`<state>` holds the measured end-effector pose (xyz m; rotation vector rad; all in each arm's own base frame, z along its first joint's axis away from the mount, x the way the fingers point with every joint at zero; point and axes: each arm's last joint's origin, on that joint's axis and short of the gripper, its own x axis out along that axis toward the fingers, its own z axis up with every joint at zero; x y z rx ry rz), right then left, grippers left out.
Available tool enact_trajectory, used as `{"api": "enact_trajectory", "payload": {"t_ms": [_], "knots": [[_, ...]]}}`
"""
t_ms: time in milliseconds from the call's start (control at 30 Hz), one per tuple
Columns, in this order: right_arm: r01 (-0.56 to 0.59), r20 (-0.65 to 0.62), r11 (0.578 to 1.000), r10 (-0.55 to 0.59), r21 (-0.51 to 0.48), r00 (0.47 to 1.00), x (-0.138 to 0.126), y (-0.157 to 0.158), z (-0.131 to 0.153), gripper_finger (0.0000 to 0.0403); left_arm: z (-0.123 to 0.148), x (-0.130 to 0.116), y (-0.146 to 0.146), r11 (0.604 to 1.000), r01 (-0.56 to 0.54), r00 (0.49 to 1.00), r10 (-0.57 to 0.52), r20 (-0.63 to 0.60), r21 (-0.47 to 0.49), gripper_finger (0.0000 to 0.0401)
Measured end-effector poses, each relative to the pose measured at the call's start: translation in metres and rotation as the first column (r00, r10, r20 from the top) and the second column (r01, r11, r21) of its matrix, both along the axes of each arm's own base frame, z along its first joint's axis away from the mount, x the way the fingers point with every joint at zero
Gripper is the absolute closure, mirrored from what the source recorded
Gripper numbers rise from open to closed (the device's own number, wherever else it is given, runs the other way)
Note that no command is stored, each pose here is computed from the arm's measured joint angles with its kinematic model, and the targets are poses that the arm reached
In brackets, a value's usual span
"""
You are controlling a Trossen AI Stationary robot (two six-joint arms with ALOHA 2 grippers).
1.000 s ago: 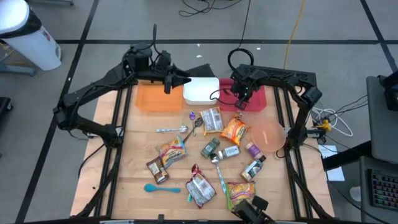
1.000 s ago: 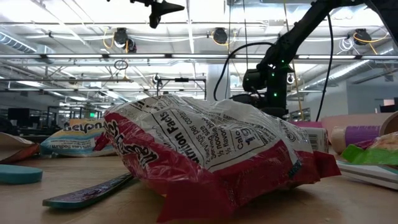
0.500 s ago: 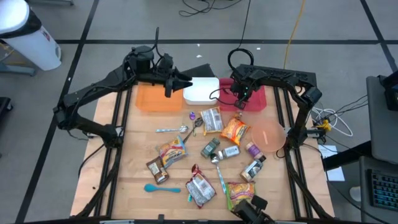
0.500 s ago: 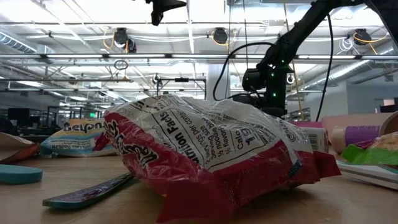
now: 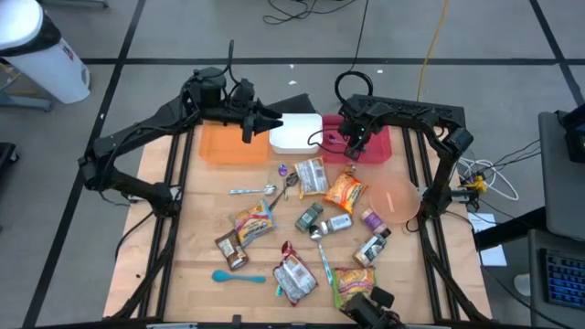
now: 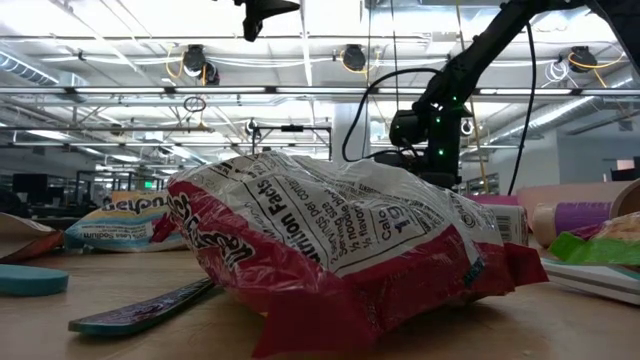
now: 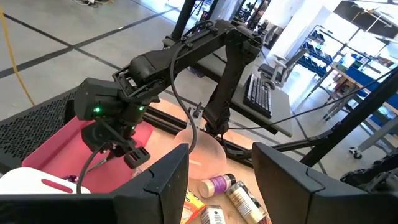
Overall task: Pick & Place Food Item
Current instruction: Put the white blue spoon into the red bin
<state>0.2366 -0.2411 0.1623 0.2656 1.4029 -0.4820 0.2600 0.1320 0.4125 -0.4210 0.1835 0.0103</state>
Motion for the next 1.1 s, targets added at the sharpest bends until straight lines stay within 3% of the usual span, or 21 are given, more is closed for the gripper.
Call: {"api": "enact_trajectory", "payload": {"t_ms": [300,600,833,1100], "knots": [[0.039,0.082,0.997,-0.034,-0.064,0.996,-0.002,0.002,0.025,0.0283,0.000,-0.004,0.007,1.000,-0.027,1.000,0.027,0.001,-0.001,0.0217],[0.071,0.343,0.972,0.010,-0.222,0.939,-0.009,0.013,0.090,0.0284,0.011,-0.026,0.016,1.000,-0.001,0.999,0.001,0.042,-0.005,0.0217],[0.182,0.601,0.947,0.014,-0.264,0.799,-0.018,0.026,0.141,0.0282,0.023,-0.063,0.016,0.996,0.084,0.995,-0.082,0.061,-0.031,0.0217],[0.167,0.850,0.975,0.037,-0.146,0.525,-0.013,0.040,0.178,0.0283,0.025,-0.114,-0.002,1.000,0.003,0.999,-0.002,-0.046,0.031,0.0217]]}}
